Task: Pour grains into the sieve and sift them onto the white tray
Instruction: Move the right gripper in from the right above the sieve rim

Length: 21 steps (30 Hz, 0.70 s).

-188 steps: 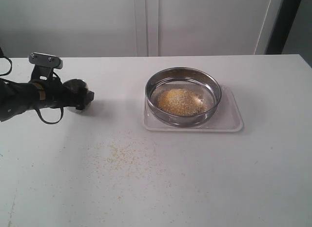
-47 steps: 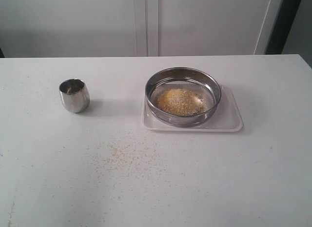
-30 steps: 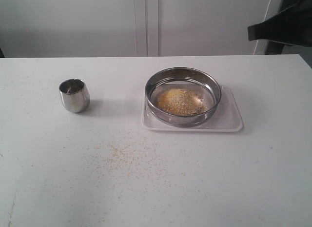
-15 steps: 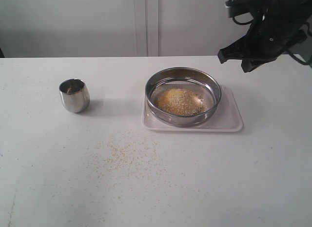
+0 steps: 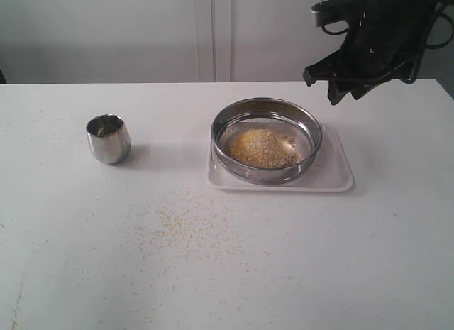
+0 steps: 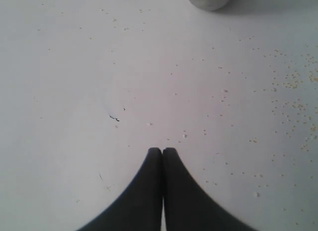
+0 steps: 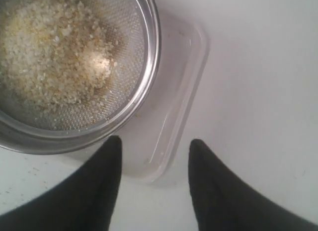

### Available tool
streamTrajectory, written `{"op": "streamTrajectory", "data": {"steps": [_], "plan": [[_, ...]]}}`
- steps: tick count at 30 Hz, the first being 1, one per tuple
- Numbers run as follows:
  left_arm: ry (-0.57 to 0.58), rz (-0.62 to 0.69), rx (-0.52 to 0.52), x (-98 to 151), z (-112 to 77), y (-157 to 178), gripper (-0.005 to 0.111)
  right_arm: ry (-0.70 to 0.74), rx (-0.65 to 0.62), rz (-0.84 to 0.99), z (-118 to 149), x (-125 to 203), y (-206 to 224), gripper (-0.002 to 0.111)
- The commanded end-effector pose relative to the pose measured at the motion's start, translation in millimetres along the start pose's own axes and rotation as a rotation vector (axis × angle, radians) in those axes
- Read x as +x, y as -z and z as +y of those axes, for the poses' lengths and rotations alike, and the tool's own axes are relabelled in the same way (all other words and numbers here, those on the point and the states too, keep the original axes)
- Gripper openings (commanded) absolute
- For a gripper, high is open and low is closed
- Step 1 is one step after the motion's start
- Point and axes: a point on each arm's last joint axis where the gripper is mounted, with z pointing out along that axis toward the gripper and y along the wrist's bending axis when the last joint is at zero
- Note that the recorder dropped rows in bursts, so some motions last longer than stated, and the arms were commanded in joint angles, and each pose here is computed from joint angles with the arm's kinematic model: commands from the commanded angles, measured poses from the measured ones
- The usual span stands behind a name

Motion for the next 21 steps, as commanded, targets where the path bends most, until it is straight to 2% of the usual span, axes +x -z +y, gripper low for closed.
{"op": "streamTrajectory", "data": {"steps": [1,9,11,16,21], "plan": [[0.008,0.005,0.001,2.4,0.0,0.5,0.0,-0.017,-0.043,-0.027,3.3,-7.4,2.9,0.048],[0.008,0.005,0.001,2.4,0.0,0.5,0.0,-0.037,-0.062,-0.035,4.2,-19.3,-7.9,0.048],[0.008,0.005,0.001,2.4,0.0,0.5,0.0,-0.07,-0.1,-0.029,7.7,-19.7,-12.1,0.051],[0.008,0.005,0.001,2.4,0.0,0.5,0.0,-0.084,-0.106,-0.053,8.2,-22.5,-16.5,0.062],[0.008,0.005,0.001,2.4,0.0,0.5,0.0,-0.08,-0.131,-0.053,10.6,-23.0,-22.1,0.061]]}}
